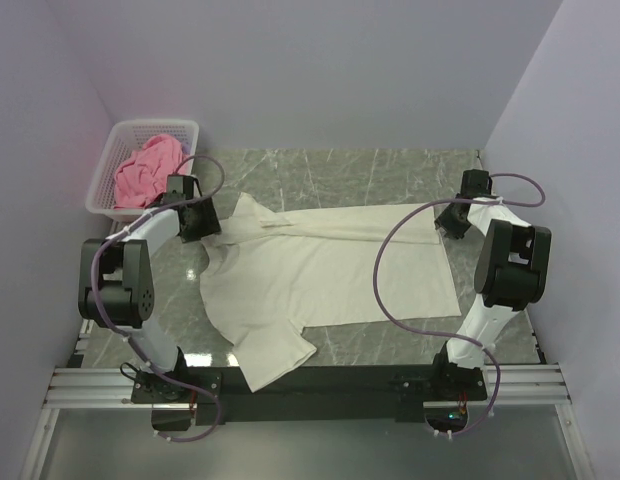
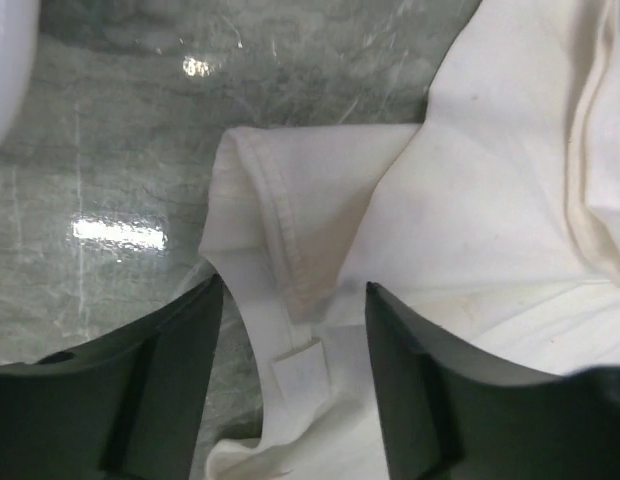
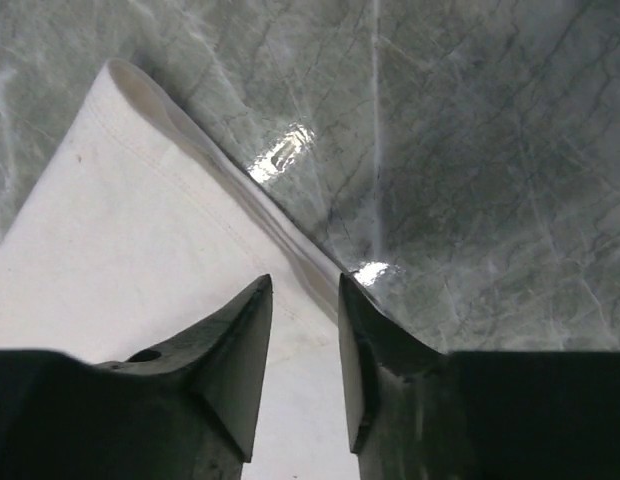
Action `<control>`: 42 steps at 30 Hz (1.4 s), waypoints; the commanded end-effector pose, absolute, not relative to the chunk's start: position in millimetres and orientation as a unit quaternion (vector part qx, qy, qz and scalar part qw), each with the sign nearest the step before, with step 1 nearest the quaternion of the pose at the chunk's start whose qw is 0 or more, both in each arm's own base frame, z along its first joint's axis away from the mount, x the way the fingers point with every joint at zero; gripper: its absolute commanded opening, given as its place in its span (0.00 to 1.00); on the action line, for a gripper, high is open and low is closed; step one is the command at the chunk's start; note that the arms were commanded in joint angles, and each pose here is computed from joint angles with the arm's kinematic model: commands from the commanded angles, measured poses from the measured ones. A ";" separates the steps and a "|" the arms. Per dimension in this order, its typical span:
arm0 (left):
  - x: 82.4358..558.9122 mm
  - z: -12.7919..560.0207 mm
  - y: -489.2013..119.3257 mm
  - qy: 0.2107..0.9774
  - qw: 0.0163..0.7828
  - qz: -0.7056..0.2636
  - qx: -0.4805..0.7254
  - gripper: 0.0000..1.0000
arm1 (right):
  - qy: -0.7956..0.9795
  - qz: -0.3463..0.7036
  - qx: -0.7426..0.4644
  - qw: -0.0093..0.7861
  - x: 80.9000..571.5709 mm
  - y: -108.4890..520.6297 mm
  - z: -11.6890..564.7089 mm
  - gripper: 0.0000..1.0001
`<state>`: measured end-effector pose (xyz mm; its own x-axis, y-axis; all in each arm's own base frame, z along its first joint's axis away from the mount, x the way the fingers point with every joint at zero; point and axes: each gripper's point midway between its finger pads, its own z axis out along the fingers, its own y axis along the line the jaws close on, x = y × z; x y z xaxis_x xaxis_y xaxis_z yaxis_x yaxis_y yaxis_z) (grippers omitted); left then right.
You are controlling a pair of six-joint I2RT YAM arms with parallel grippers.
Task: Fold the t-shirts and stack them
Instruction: Fold the tshirt
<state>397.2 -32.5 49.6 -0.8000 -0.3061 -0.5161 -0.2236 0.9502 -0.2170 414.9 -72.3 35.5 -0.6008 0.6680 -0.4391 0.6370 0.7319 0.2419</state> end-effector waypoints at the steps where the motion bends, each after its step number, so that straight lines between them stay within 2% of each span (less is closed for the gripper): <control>1: 416.1 87.7 -30.0 0.925 0.344 -0.074 -0.142 0.65 | 0.893 0.005 0.363 0.267 408.9 -80.8 44.6 0.41; 2: 418.5 98.7 -30.5 0.920 0.357 -0.077 -0.140 0.74 | 0.893 0.000 0.362 0.269 407.2 -81.0 46.6 0.47; 4: 418.8 110.0 -31.7 0.916 0.369 -0.081 -0.137 0.84 | 0.893 0.003 0.346 0.287 409.8 -71.3 60.9 0.52; 5: 418.2 122.2 -31.1 0.910 0.383 -0.082 -0.136 0.87 | 0.893 0.000 0.339 0.294 409.7 -67.7 66.2 0.58; 8: 408.2 145.3 -28.5 0.901 0.406 -0.077 -0.134 0.95 | 0.893 0.015 0.295 0.340 418.6 -35.7 95.4 0.66; 11: 392.1 163.2 -30.1 0.887 0.432 -0.088 -0.141 0.99 | 0.896 0.065 0.200 0.391 434.2 29.4 128.1 0.68; 16: 354.5 157.0 -22.4 0.881 0.441 -0.073 -0.155 0.99 | 0.881 0.173 0.032 0.440 449.8 152.6 165.1 0.65; 19: 333.2 163.7 -19.4 0.869 0.462 -0.071 -0.161 0.99 | 0.863 0.218 -0.052 0.452 456.5 203.8 178.4 0.64; 26: 310.8 152.7 -7.6 0.858 0.479 -0.049 -0.182 0.97 | 0.831 0.257 -0.235 0.433 446.6 325.5 173.4 0.62; 35: 316.1 142.2 -2.3 0.865 0.464 -0.030 -0.188 0.96 | 0.810 0.243 -0.352 0.400 437.9 400.7 136.9 0.62; 42: 315.3 142.7 -1.9 0.864 0.466 -0.030 -0.187 0.95 | 0.812 0.223 -0.375 0.387 433.3 426.5 109.2 0.55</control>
<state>306.9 -2.7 127.9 -0.5444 -0.3461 -0.7641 -0.2981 0.9313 -0.2095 424.0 420.6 103.3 -0.4607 -0.4179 -0.7830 -0.7758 0.6181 0.1266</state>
